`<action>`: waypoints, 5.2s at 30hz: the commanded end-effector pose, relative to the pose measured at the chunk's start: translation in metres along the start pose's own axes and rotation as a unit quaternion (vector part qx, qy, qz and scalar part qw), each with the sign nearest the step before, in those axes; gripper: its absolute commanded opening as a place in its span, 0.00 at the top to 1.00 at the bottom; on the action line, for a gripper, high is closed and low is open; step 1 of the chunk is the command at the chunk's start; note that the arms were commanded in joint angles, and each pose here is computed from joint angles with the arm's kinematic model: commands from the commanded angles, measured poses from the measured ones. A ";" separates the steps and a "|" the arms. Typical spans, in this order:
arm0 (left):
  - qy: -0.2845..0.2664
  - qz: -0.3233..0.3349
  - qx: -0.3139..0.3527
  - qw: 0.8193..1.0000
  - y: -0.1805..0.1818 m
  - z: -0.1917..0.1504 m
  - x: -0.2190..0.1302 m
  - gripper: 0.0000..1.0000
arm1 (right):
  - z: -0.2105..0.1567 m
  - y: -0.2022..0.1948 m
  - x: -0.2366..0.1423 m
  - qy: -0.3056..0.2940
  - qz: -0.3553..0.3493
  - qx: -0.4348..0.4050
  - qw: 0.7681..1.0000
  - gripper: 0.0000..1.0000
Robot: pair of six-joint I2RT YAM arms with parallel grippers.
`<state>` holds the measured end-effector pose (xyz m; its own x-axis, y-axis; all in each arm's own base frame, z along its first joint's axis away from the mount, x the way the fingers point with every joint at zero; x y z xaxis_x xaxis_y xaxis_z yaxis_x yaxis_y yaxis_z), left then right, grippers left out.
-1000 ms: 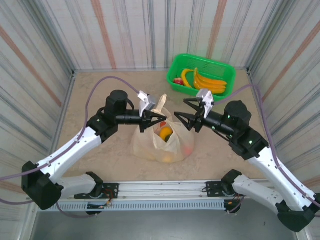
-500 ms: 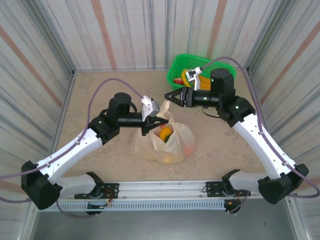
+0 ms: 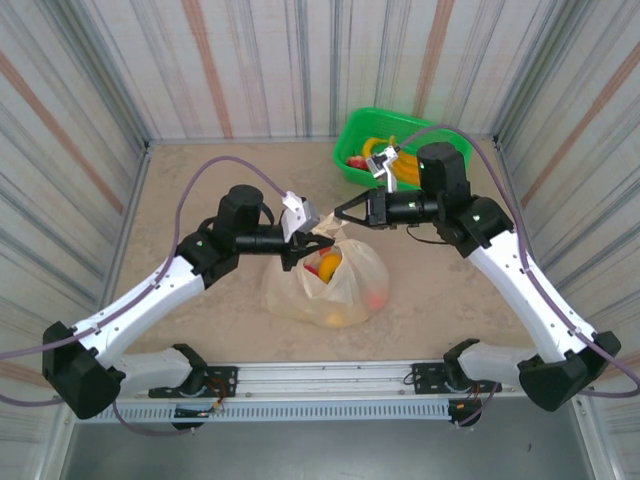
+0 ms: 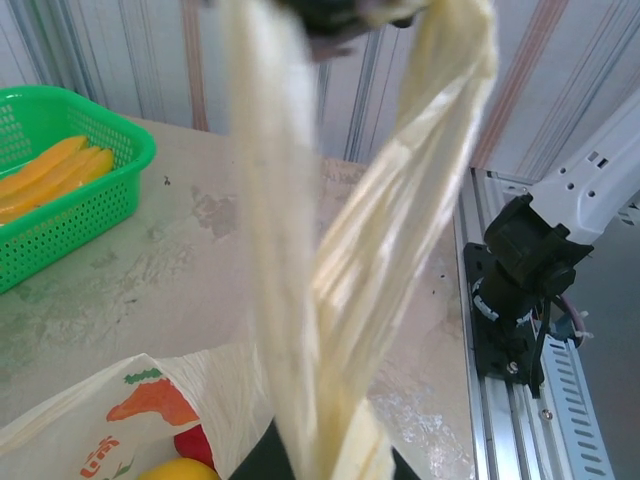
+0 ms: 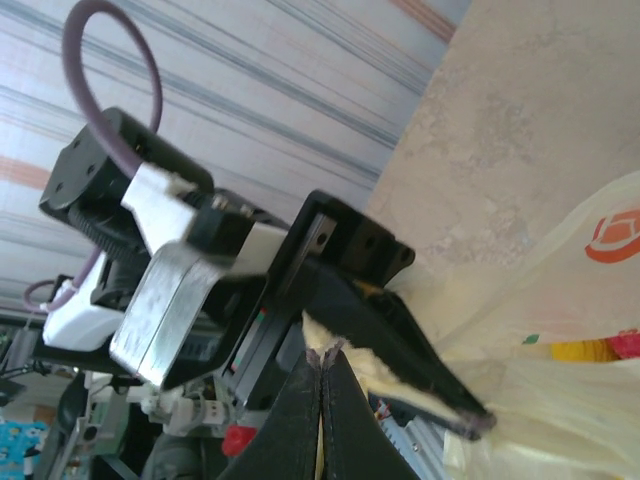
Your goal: Place the fake fruits into the plastic bag and tie a complex knot
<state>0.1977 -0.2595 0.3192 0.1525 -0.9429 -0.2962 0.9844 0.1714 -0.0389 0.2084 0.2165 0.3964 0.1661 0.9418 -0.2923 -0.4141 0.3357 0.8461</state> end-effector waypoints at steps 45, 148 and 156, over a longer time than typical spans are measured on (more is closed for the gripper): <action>-0.047 0.000 -0.109 0.993 0.023 -0.005 -0.014 1.00 | -0.066 -0.061 0.011 0.019 -0.116 -0.104 0.988 1.00; -0.098 -0.004 0.041 0.994 -0.007 0.003 -0.024 1.00 | -0.051 -0.027 0.040 0.039 0.029 -0.430 0.901 0.36; -0.102 -0.010 0.048 0.994 -0.010 0.004 -0.025 1.00 | -0.047 -0.037 0.062 0.087 0.094 -0.400 0.908 0.45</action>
<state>0.1912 -0.2401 0.3218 0.1562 -0.9782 -0.1369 0.9872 0.1591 -0.0108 0.1950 0.2587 0.3086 -0.0132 0.9294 -0.3689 -0.9346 0.1196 0.3349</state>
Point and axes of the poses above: each hand's point on the last joint's axis, 136 mm out from that joint toward the fingers, its own x axis out along the fingers, its own y axis along the line the jaws close on, z = x × y, the point moved 6 cm from there along -x, back along the fingers, and after that the axes turned 3 degrees about x, right-handed, at the moved point
